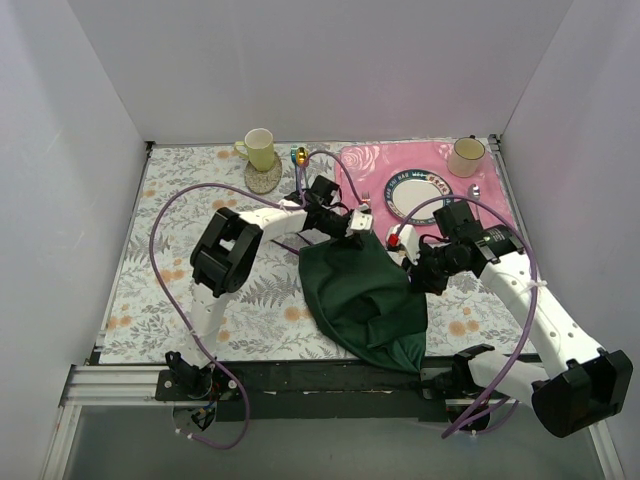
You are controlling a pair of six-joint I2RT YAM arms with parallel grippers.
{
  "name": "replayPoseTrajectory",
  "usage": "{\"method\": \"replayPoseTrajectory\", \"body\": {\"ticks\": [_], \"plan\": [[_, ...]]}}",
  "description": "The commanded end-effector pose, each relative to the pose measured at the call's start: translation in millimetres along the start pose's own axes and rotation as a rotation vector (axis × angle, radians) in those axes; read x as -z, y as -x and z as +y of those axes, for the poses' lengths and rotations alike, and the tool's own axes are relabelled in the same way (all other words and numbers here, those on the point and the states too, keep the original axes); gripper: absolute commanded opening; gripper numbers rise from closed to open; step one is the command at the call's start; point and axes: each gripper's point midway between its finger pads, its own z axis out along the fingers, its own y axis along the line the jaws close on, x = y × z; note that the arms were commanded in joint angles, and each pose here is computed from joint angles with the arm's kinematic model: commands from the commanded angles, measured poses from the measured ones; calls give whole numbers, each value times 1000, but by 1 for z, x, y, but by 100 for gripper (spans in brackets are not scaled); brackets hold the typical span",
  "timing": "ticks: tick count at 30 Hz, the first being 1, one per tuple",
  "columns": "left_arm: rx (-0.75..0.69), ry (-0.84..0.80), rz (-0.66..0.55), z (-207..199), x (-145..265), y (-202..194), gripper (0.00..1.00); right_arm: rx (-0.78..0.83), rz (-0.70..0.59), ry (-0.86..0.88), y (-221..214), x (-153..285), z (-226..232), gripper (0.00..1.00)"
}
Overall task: Fold the napkin into a case and place the utensils inside
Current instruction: Pick up the crumpled napkin from the center of the board.
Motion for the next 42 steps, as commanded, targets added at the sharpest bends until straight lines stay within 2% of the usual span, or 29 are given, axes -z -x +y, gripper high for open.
{"method": "replayPoseTrajectory", "body": {"ticks": [1,4,6,7,8,10,11,12,16,23,28,31,32,36,38,41,42], "plan": [[-8,5,-13,-7,34,44,0,-6,11,-102,0,7,-15,1],[46,-2,41,-33,60,52,0,-8,49,-169,-7,1,-32,1],[81,14,99,-47,73,42,0,-17,122,-182,-23,-6,-41,1],[194,31,122,-62,76,30,0,-14,140,-173,-27,-8,-41,1],[225,111,131,-52,89,30,1,-23,156,-160,-31,-10,-39,1],[292,234,118,-30,94,29,13,-38,165,-145,-37,-13,-35,1],[426,293,128,-22,93,20,19,-41,158,-144,-36,-12,-33,1],[463,353,162,-12,95,10,26,-42,154,-147,-38,-12,-31,1],[610,471,212,18,92,-18,42,-45,146,-163,-41,-10,-30,1],[638,538,286,41,84,-52,55,-64,162,-153,-43,-12,-28,1],[628,486,338,32,77,-68,52,-70,181,-162,-46,-14,-33,1],[617,417,365,17,71,-70,39,-75,197,-185,-48,-14,-39,1],[606,391,367,11,67,-66,37,-78,204,-188,-49,-15,-41,1],[600,353,382,-8,64,-63,46,-86,216,-206,-50,-16,-48,1],[597,341,396,-15,59,-63,45,-92,219,-216,-50,-17,-53,1],[605,346,423,-18,55,-69,29,-105,235,-237,-52,-17,-61,1],[614,350,435,-19,57,-71,13,-104,234,-251,-51,-16,-65,1]]}}
